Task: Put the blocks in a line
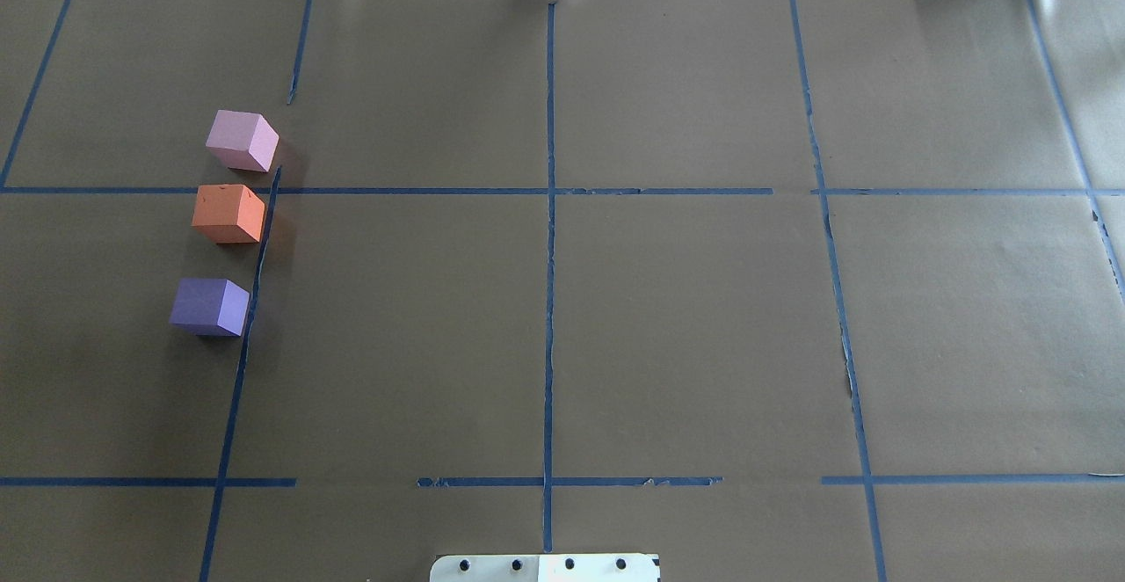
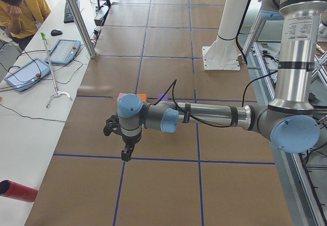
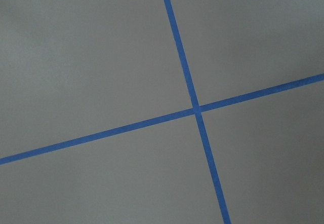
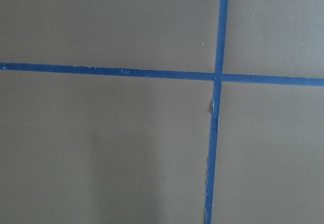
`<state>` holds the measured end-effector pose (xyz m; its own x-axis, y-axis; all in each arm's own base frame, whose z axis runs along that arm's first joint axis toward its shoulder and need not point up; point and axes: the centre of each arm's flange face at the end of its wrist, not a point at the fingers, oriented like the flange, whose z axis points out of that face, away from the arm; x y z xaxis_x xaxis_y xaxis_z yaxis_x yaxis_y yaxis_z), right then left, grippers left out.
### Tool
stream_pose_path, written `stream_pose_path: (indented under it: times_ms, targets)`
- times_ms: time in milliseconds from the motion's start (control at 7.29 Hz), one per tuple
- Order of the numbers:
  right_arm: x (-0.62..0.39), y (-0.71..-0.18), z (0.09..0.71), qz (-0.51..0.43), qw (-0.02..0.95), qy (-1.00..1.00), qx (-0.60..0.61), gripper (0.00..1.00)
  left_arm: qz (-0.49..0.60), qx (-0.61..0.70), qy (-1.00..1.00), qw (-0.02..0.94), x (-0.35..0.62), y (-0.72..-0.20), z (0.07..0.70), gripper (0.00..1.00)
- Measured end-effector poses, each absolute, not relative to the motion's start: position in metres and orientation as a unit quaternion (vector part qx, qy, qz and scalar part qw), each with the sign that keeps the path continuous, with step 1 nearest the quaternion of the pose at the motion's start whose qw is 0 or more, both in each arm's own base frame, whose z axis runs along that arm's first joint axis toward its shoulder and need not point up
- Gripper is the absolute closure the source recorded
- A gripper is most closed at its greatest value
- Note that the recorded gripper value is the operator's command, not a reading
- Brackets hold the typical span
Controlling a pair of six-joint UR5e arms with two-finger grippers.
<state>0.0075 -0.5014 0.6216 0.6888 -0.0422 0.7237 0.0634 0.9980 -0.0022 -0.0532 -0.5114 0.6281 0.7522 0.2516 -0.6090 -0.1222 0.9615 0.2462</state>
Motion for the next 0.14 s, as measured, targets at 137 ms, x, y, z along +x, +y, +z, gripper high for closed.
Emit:
stream_pose_path:
  times_ms: [137]
  targets:
    - [0.0075, -0.5014, 0.6216, -0.029, 0.919, -0.393, -0.013, 0.00, 0.100, 0.093, 0.347, 0.928, -0.0518, -0.5105, 0.6283, 0.00]
